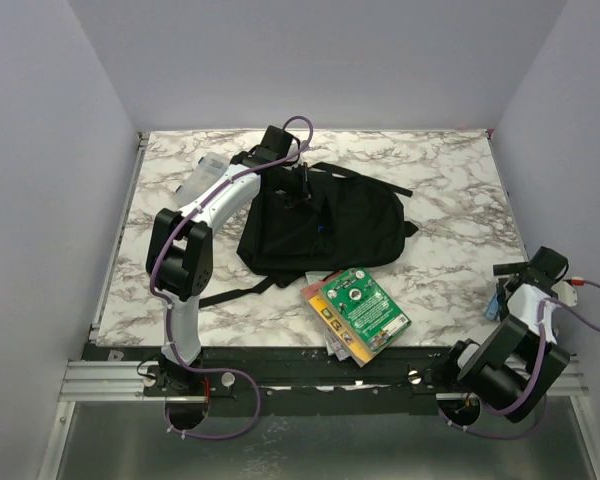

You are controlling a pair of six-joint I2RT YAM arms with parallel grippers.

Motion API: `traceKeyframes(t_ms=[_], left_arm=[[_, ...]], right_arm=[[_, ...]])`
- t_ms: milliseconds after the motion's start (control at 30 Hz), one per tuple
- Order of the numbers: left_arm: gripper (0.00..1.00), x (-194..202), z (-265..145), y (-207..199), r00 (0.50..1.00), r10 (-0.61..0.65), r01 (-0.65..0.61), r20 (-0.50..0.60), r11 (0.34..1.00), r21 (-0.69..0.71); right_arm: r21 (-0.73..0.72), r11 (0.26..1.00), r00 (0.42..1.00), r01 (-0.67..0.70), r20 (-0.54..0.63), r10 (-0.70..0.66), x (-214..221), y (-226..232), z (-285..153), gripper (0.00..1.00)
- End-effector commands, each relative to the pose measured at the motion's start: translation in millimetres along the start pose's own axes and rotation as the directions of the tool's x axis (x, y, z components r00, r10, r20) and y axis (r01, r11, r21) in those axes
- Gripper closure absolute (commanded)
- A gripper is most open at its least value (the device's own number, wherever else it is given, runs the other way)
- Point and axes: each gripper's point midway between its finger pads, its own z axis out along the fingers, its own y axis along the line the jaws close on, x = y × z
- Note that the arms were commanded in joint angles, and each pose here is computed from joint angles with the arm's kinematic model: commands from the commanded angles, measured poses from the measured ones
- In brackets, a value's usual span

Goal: Pack the student bag
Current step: Move the stationery to the center of the board.

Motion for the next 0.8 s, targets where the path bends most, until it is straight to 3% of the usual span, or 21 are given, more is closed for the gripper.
traceKeyframes(t_ms=[0,267,600,767], left_arm=[[1.0,3,-12,-27,1.0,0.019,-0.019,-0.005,0.995,0.095],[1.0,4,-13,-27,1.0,0.015,-0.015,-0.005,0.995,0.098],[1.0,2,-16,-29,0.999,0.035,-0.037,0.016,0.996,0.086],[1.0,4,-15,-28,0.999,0.034,-0.035,0.011,0.996,0.085]], right_arm=[[0.14,0.987,0.979,0.082,-0.197,-0.053,40,-31,6,0.0],[0.176,0.975,0.966,0.138,-0.242,-0.093,75,-29,-3,0.0],[0.196,0.96,0.959,0.198,-0.24,-0.149,72,-33,2,0.01],[0.191,0.957,0.955,0.22,-0.242,-0.171,72,-33,5,0.12]])
